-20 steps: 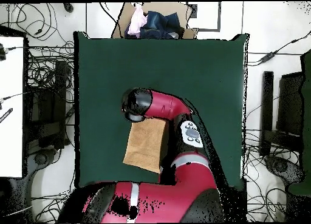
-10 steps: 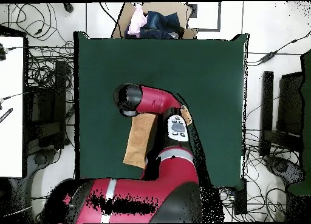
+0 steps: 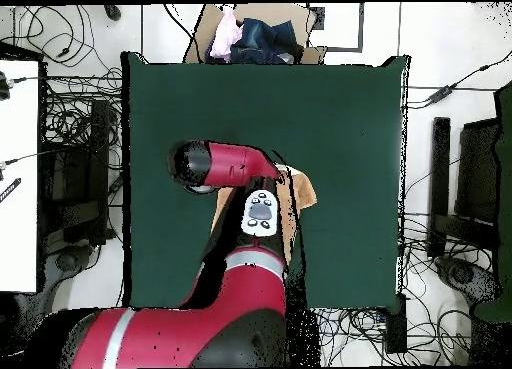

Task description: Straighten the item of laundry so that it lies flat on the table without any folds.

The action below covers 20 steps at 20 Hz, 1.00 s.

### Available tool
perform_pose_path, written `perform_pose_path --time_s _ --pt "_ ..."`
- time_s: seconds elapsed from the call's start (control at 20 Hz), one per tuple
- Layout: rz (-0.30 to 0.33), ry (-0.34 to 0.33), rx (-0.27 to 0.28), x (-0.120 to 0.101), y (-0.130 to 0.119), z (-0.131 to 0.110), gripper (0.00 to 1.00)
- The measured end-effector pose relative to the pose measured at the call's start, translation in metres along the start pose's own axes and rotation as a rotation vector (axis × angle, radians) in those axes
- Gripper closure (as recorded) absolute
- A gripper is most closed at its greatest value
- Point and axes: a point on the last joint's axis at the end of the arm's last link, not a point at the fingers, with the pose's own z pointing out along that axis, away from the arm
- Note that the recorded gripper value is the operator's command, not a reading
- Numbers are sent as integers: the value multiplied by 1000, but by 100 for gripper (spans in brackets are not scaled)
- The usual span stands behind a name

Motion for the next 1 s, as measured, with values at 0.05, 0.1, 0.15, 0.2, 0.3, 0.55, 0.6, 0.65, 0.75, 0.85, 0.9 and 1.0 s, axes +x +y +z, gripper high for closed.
perform_pose_path --time_s 0.05,0.1,0.15,0.2,0.3,0.55,0.6,0.65,0.75,0.85,0.9,1.0 --pt "0 -7 12 -1 1 -1 0" --pt "3 -20 27 -2 4 -2 0" --pt "5 -31 36 -3 5 -3 0" --pt "9 -47 46 -4 7 -3 0" --pt "29 -100 71 -10 14 0 0" --pt "61 -174 85 -19 20 13 0" --pt "65 -181 86 -20 20 16 0" --pt "72 -197 87 -21 18 22 0" --pt "75 -212 91 -23 16 28 0" --pt "78 -229 97 -24 10 35 0" --pt "81 -241 105 -25 3 43 0" --pt "86 -253 105 -27 -1 46 0"
